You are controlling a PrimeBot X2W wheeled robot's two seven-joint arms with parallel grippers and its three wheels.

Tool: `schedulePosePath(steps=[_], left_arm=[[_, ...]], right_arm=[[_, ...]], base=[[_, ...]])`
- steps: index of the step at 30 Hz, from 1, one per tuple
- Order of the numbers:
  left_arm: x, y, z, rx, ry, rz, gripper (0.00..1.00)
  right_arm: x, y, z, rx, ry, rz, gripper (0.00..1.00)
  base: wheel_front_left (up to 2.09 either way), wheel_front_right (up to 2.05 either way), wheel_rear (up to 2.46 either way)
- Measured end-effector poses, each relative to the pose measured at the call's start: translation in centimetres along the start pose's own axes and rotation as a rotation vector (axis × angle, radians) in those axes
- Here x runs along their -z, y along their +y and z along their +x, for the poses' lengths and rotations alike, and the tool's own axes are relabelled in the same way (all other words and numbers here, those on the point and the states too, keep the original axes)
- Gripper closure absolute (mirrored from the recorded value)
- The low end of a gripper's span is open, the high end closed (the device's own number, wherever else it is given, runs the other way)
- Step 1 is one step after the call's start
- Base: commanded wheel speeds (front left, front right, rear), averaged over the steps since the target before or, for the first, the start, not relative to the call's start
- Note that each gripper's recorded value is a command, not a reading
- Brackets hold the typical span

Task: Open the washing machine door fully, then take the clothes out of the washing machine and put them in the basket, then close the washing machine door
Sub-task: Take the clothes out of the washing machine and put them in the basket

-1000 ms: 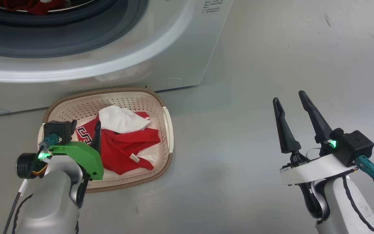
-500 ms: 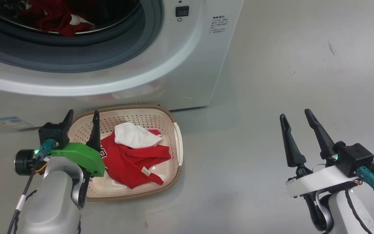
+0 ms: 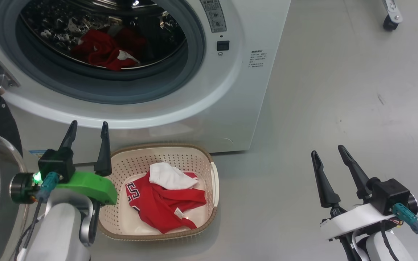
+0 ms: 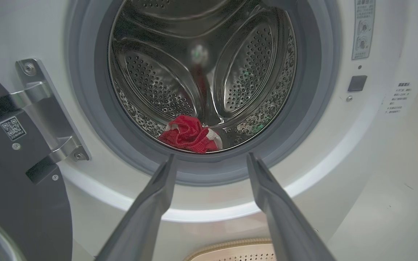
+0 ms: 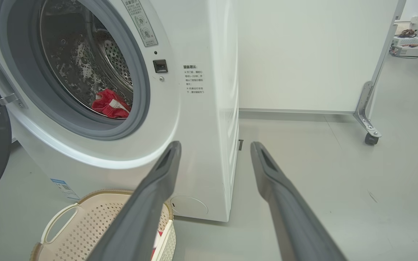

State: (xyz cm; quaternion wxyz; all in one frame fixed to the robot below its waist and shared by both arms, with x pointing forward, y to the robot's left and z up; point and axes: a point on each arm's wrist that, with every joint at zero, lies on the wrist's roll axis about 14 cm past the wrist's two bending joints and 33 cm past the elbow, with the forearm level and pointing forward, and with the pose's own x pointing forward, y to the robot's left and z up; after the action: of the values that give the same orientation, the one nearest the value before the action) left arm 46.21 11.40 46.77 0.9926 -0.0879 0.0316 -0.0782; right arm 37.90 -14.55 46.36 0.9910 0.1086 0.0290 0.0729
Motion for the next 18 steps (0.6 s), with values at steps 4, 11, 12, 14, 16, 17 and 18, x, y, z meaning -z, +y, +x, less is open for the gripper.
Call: schedulePosePath(steps=[4,11,12,14,16,17,18], left_arm=[[-0.5,0.7,-2.4,-0.036,-0.019,0.004,0.0],[-1.2,1.1,-5.7,-0.07,-0.046,0.002,0.0],[-1.3,1.2,-6.1,-0.075,-0.049,0.002,0.0],[-1.3,1.2,-6.9,-0.081,-0.052,-0.001,0.0],[-1.2,1.2,-7.5,-0.083,-0.052,-0.003,0.0],[-1.2,1.2,-7.9,-0.085,-0.052,-0.004,0.0],[-1.2,1.2,-8.2,-0.085,-0.053,-0.006,0.0]], right_arm=[[-0.6,0.6,-0.7,-0.008,-0.017,-0.009,0.0],[-1.5,1.2,-1.9,-0.016,-0.044,-0.017,0.0],[-1.5,1.3,-2.0,-0.015,-0.046,-0.017,0.0],[-1.7,1.4,-2.3,-0.018,-0.054,-0.017,0.0],[-1.8,1.5,-2.4,-0.019,-0.057,-0.018,0.0],[-1.8,1.5,-2.5,-0.016,-0.057,-0.018,0.0],[-1.8,1.5,-2.7,-0.013,-0.058,-0.019,0.0]], base=[[0.0,0.0,0.0],[0.0,0.0,0.0],[0.0,0.0,0.0],[0.0,0.0,0.0],[0.0,0.0,0.0],[0.0,0.0,0.0],[0.0,0.0,0.0]])
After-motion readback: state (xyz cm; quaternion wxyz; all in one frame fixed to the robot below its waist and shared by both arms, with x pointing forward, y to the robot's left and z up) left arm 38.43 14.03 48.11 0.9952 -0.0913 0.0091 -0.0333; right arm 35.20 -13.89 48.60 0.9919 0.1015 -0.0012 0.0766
